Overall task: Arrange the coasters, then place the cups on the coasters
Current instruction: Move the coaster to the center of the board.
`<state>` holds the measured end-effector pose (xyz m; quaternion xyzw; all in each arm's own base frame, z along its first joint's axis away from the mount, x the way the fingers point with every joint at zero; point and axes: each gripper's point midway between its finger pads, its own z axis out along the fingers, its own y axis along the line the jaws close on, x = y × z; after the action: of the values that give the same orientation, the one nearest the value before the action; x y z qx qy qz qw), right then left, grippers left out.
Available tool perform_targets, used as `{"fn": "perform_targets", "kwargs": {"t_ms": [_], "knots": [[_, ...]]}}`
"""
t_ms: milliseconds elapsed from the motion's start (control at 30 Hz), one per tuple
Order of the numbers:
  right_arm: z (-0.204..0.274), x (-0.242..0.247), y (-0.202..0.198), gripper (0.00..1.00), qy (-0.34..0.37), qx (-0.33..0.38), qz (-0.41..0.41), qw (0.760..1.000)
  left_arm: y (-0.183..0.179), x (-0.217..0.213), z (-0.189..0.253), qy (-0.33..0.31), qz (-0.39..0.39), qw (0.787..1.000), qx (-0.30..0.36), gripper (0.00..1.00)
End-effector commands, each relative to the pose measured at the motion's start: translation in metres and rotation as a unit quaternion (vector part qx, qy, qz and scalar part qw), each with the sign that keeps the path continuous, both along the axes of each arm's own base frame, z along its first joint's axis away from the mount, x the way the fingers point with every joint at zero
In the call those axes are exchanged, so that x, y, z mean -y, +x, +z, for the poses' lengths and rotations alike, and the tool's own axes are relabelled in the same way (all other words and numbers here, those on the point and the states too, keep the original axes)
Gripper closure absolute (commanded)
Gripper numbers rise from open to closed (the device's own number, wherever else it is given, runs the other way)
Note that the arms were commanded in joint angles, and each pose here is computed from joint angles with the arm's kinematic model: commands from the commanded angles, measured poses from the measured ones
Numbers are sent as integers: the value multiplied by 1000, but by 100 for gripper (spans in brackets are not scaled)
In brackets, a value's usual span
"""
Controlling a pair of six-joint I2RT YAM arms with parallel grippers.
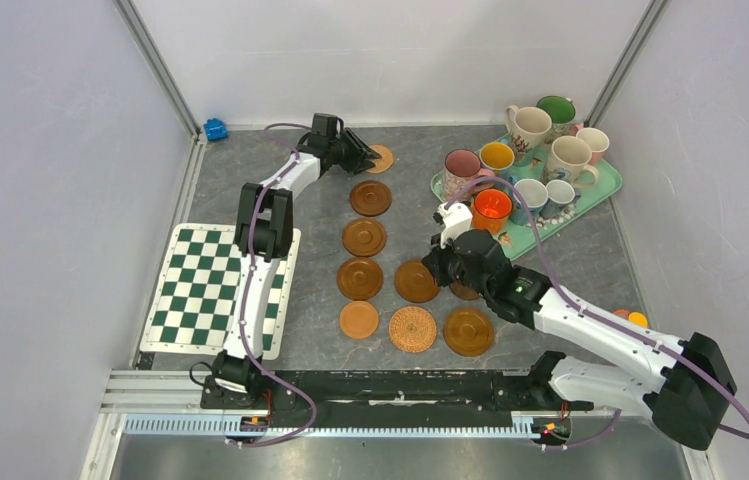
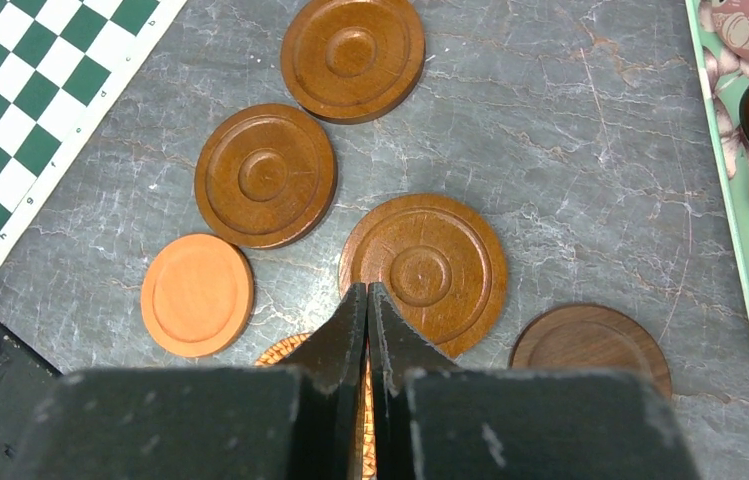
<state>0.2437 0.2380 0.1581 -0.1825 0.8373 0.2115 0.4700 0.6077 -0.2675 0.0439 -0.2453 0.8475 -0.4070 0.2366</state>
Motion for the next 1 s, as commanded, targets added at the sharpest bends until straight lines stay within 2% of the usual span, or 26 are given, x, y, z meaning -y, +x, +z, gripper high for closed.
{"fn": "perform_targets", "kwargs": {"t_ms": [0,167,367,467,633,733,867,967], "knots": [[3,2,0,100,9,7,-4,1000,-4,20,85,-29,-49,995,81,57],[1,3,-3,100,16,1,-7,1000,-20,20,102,-20,-85,992,96,54],[4,7,-3,100,18,2,-15,1000,-56,10,121,25,-138,984,111,54],[15,13,1,95,16,12,-34,999,-84,1,136,54,-169,976,124,53],[34,20,3,67,22,23,-53,998,-142,-18,165,92,-210,962,152,50],[43,21,4,49,29,26,-61,997,-179,-32,177,117,-229,952,168,44],[49,24,4,31,38,27,-74,996,-228,-49,197,144,-254,936,195,34],[50,29,5,18,40,23,-91,995,-259,-58,223,135,-229,935,237,23]]}}
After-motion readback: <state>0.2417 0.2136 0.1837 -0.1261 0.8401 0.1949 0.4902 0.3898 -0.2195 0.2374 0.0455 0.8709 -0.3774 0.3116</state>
